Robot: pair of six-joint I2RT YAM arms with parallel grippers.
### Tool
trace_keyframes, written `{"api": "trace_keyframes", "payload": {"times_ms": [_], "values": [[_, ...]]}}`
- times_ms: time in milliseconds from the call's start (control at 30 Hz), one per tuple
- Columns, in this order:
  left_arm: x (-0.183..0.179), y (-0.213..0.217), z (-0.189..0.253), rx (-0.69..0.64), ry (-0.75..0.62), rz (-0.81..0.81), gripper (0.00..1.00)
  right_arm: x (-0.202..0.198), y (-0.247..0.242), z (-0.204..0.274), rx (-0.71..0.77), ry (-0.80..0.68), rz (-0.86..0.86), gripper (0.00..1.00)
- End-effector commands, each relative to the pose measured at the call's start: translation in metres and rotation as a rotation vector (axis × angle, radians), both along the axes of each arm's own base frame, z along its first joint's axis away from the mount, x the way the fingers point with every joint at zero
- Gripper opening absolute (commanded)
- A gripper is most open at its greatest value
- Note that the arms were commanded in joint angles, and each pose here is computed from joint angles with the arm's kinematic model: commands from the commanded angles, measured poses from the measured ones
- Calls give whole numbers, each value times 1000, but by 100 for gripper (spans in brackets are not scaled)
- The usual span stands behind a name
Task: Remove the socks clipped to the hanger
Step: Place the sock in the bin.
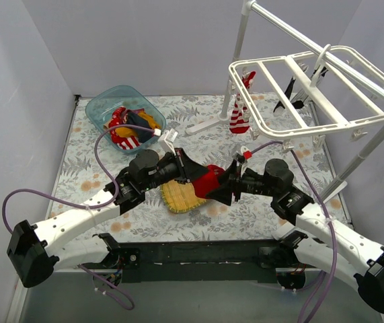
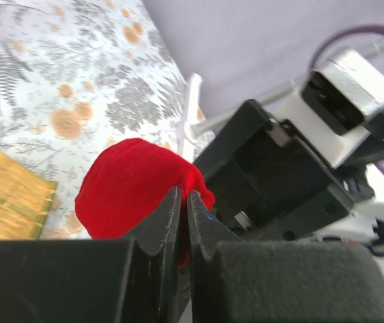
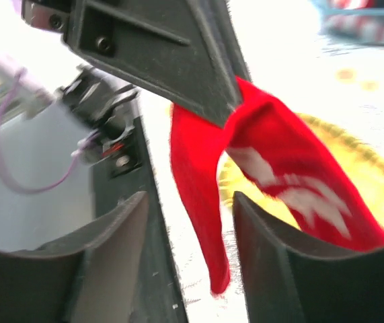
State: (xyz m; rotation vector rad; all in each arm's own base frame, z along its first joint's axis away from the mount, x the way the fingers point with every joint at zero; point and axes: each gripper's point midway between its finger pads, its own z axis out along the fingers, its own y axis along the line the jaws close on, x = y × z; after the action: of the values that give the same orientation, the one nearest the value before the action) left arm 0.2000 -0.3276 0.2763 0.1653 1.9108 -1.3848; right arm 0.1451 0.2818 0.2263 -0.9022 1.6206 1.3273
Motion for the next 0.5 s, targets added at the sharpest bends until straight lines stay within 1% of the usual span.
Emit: {"api": "trace_keyframes", "payload": {"times_ms": [0, 33, 100, 133, 200, 233, 267, 300, 333, 367, 400, 433, 467], "values": [[31, 22, 14, 26, -5, 198, 0, 27, -13, 4, 14, -25, -213, 68], [46, 33, 16, 38, -7, 264, 0, 34, -18, 6, 18, -32, -268, 70], [62, 42, 18, 45, -9, 313, 0, 39, -24, 1, 3, -20, -319, 74], [78, 53, 20, 40, -9, 354, 0, 45, -28, 1, 3, -20, -364, 75], [96, 63, 33, 16, -18, 397, 0, 51, -33, -3, -6, -5, -411, 76], [113, 74, 30, 28, -14, 445, 0, 56, -37, -8, -16, 10, -454, 77], [124, 78, 43, 19, -38, 475, 0, 59, -39, -10, -18, 22, -480, 79], [136, 87, 47, 26, -50, 529, 0, 61, -41, -12, -19, 29, -501, 79], [154, 96, 42, 46, -42, 576, 0, 65, -45, -18, -23, 48, -538, 80], [165, 103, 44, 55, -50, 604, 0, 67, -47, -20, -23, 56, -554, 81], [177, 108, 64, 20, -86, 629, 0, 68, -48, -22, -25, 65, -570, 81], [199, 122, 57, 36, -80, 676, 0, 71, -50, -24, -25, 76, -591, 81], [210, 130, 57, 49, -92, 698, 0, 71, -51, -26, -27, 79, -598, 82]]}}
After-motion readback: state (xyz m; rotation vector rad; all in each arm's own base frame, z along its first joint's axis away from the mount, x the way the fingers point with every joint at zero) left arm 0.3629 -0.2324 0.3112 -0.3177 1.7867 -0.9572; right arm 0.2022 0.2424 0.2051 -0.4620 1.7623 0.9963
